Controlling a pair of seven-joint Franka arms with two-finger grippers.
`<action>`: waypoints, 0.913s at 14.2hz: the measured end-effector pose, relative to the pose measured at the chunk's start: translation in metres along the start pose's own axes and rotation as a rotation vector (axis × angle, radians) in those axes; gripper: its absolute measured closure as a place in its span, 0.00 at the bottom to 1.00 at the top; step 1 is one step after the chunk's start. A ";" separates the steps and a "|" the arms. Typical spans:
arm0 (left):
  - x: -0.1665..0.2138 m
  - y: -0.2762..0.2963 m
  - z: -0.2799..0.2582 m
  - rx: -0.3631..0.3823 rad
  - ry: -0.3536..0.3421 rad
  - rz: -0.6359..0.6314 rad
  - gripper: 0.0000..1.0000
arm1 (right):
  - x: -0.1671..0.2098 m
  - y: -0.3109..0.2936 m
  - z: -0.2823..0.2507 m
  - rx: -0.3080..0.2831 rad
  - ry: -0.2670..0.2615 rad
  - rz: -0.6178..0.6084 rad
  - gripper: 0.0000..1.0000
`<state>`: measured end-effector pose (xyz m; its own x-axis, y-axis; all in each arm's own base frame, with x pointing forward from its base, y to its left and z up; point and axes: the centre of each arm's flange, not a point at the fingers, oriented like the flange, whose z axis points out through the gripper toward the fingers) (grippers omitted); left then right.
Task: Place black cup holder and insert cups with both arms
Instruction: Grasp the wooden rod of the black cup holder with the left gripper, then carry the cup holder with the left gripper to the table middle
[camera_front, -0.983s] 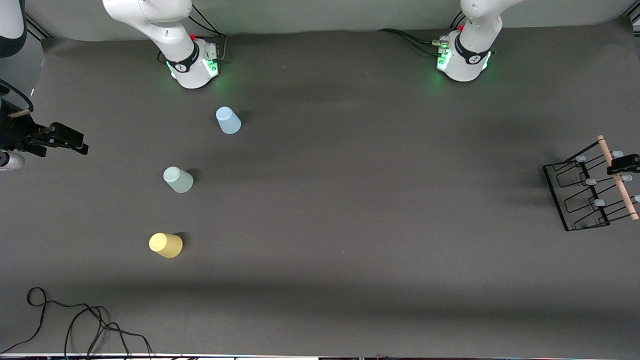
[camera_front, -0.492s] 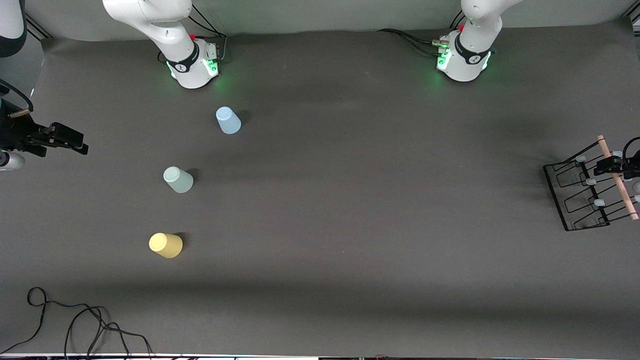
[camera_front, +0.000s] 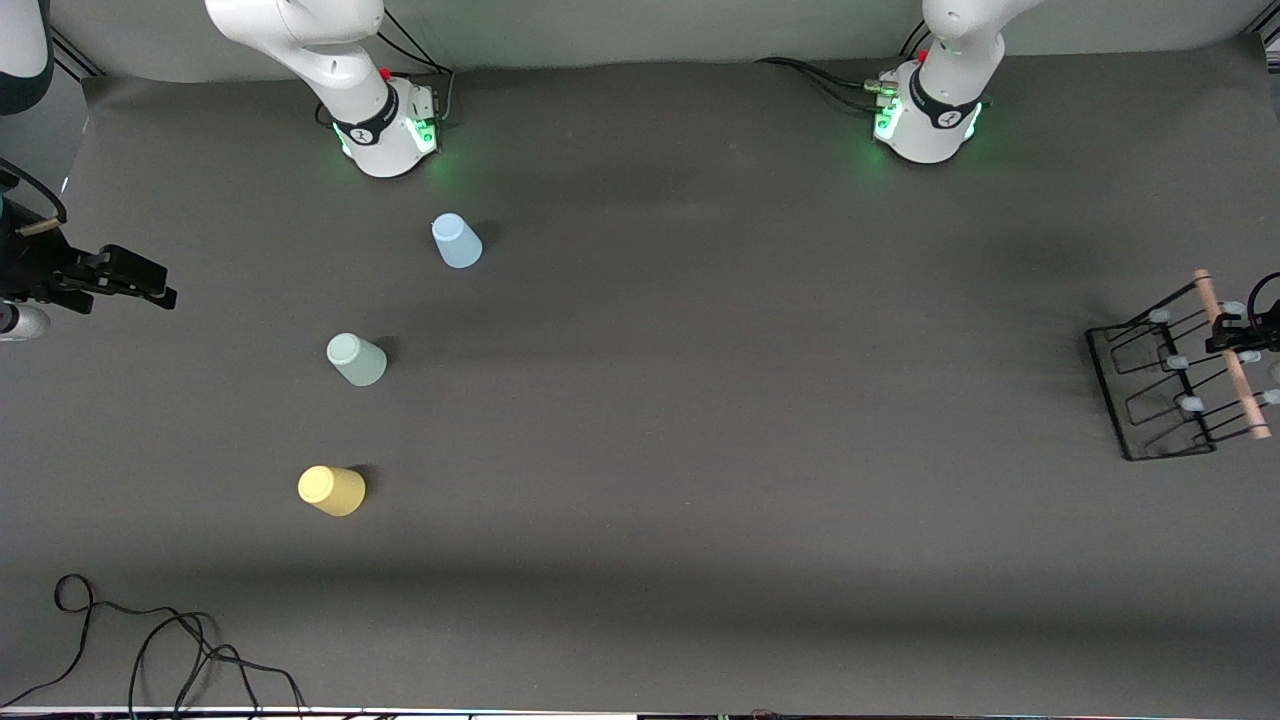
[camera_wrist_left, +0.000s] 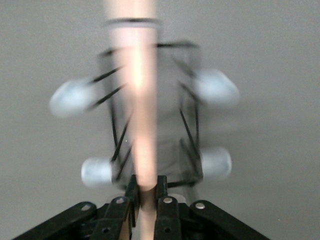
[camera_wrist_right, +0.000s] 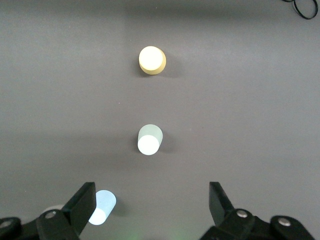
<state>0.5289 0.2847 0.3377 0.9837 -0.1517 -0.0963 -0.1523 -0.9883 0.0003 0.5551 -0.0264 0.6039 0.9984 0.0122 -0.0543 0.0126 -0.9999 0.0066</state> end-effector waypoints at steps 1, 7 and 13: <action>0.000 0.001 0.000 -0.003 0.002 -0.002 0.83 | 0.000 0.000 0.000 0.000 0.000 0.000 0.00; 0.031 0.044 -0.034 -0.085 0.003 0.014 0.84 | 0.000 0.000 0.000 0.000 0.000 0.000 0.00; 0.093 0.163 -0.123 -0.081 0.031 -0.008 0.84 | 0.000 0.000 0.000 0.000 0.000 0.000 0.00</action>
<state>0.6070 0.1076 0.4515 0.9876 -0.1425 -0.0654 -0.1371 -0.9873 0.0808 0.5551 -0.0264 0.6038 0.9984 0.0122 -0.0544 0.0126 -0.9999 0.0066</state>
